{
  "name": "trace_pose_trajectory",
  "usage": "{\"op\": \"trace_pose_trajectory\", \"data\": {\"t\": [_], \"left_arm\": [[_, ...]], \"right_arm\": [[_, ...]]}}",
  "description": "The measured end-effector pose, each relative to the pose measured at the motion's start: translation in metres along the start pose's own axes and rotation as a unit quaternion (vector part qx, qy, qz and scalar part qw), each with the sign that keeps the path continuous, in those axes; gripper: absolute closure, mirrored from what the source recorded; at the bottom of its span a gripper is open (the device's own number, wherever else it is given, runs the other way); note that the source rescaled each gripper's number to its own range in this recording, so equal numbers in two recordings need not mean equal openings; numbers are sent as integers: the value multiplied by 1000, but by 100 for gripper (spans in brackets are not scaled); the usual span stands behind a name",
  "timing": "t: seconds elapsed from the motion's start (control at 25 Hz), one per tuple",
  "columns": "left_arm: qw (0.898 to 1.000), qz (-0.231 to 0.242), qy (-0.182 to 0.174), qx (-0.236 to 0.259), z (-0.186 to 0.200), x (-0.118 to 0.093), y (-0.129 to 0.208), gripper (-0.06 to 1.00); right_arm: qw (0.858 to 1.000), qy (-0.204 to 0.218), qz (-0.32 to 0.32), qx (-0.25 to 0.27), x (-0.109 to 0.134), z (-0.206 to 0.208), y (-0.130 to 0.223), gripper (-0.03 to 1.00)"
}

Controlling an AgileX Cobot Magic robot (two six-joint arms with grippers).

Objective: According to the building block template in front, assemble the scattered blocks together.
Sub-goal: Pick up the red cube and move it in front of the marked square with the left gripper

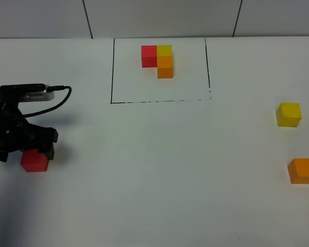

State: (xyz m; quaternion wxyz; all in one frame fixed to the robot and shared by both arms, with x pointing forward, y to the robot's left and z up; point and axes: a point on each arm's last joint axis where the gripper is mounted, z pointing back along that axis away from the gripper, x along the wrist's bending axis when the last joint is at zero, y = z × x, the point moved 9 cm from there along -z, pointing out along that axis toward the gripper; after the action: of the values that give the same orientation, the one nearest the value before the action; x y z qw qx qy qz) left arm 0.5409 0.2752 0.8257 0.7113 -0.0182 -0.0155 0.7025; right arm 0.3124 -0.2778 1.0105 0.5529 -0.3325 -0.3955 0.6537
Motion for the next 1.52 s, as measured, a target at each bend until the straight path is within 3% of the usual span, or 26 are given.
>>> {"op": "trace_pose_trajectory", "data": {"t": [0.4, 0.92, 1.04, 1.16, 1.36, 1.52], "left_arm": [[1000, 0, 0, -3, -14, 0, -3, -3], [1000, 2, 0, -3, -14, 0, -3, 22], [1000, 2, 0, -3, -14, 0, -3, 32], [1000, 13, 0, -4, -14, 0, -3, 50], [1000, 24, 1, -7, -14, 0, -4, 94], [1000, 28, 1, -8, -14, 0, -4, 94]], "right_arm": [[1000, 0, 1, 0, 0, 0, 0, 13], [1000, 0, 1, 0, 0, 0, 0, 17], [1000, 0, 1, 0, 0, 0, 0, 17], [1000, 0, 1, 0, 0, 0, 0, 19], [1000, 0, 1, 0, 0, 0, 0, 21], [1000, 0, 1, 0, 0, 0, 0, 21]]}}
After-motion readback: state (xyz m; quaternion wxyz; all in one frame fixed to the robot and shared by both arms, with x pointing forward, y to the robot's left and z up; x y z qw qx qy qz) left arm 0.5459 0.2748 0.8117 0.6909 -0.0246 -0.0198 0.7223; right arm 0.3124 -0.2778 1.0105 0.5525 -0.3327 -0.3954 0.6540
